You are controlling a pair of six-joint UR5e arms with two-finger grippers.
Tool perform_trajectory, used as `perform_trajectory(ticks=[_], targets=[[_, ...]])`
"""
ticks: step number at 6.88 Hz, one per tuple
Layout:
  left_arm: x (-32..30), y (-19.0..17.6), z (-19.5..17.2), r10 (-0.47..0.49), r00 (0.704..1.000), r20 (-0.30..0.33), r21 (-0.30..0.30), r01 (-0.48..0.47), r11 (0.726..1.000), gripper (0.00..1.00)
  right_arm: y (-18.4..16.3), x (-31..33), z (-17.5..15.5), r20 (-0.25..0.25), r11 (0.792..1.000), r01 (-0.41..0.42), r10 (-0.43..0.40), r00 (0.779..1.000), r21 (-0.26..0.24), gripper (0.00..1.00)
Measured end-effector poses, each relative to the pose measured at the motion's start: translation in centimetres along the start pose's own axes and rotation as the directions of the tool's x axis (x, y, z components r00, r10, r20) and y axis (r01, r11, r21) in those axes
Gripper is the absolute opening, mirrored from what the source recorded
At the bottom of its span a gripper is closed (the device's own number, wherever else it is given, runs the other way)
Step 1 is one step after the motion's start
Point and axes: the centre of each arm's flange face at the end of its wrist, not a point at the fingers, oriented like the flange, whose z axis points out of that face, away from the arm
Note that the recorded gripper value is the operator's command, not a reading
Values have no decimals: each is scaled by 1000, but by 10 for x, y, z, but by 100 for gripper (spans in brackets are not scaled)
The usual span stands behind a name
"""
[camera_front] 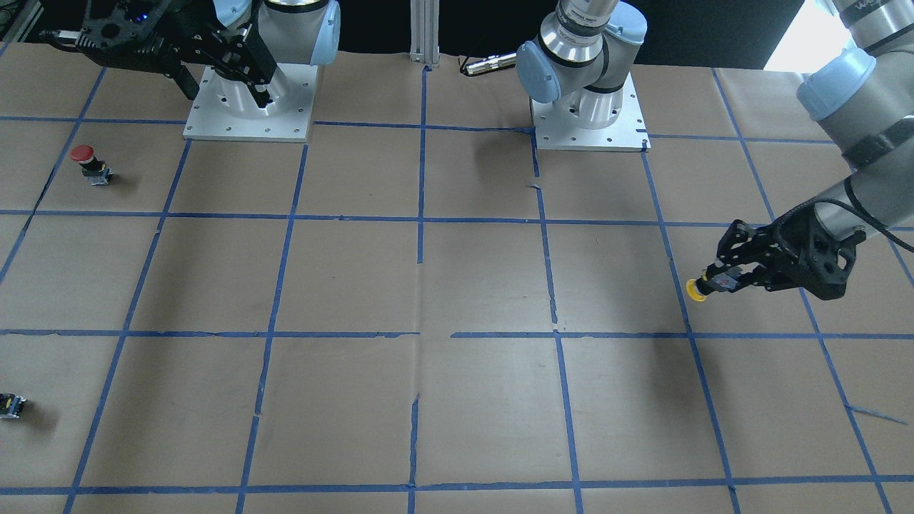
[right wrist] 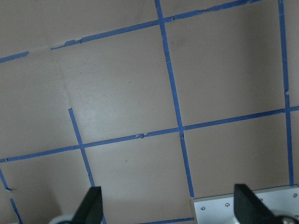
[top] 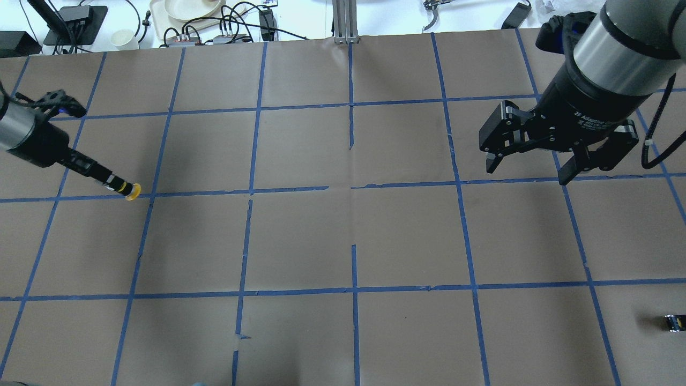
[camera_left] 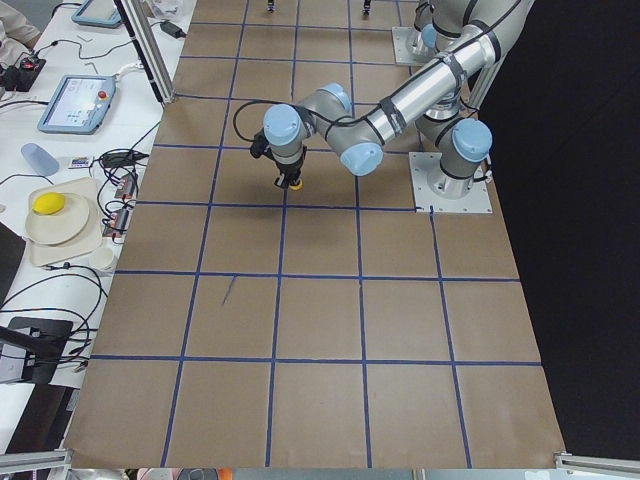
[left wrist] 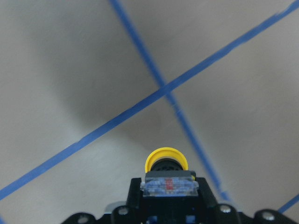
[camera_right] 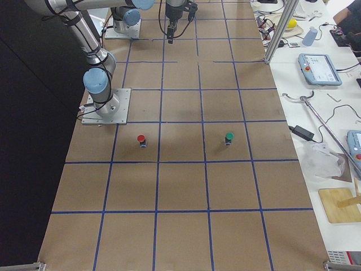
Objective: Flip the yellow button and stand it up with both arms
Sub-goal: 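Carry the button up toward the table center with the left gripper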
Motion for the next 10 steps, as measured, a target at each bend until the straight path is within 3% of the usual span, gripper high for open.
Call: perform_trajectory(ticks=[1,2,4,5,8,9,10], targets=[[53,-33,5,-85,990,-114,55,92,994,10,-2,-1,4,11,1000,0,0,1000,-8,100],[104,-57,7,-156,960,-232,97,183,978,10,-4,-2,7,18,1000,2,-2,1000,-16,100],[212,-77,-8,-242,866,-437,122,323,939,10,-6,-2,12,21,1000,5,-4,1000,-26,100],[259,-79,-18,-270,801,-534,103,379,920,9,-7,-1,13,21,1000,0,0,1000,-29,100],[336,-77,-27,-244,548,-800,26,437,899,7,-11,0,18,17,999,-7,8,1000,-38,100],[342,-77,-26,-224,488,-844,17,440,898,7,-13,0,17,20,999,-8,9,1000,-32,100],[344,-77,-25,-212,448,-868,11,444,896,7,-20,3,15,52,999,-26,27,998,-23,100]])
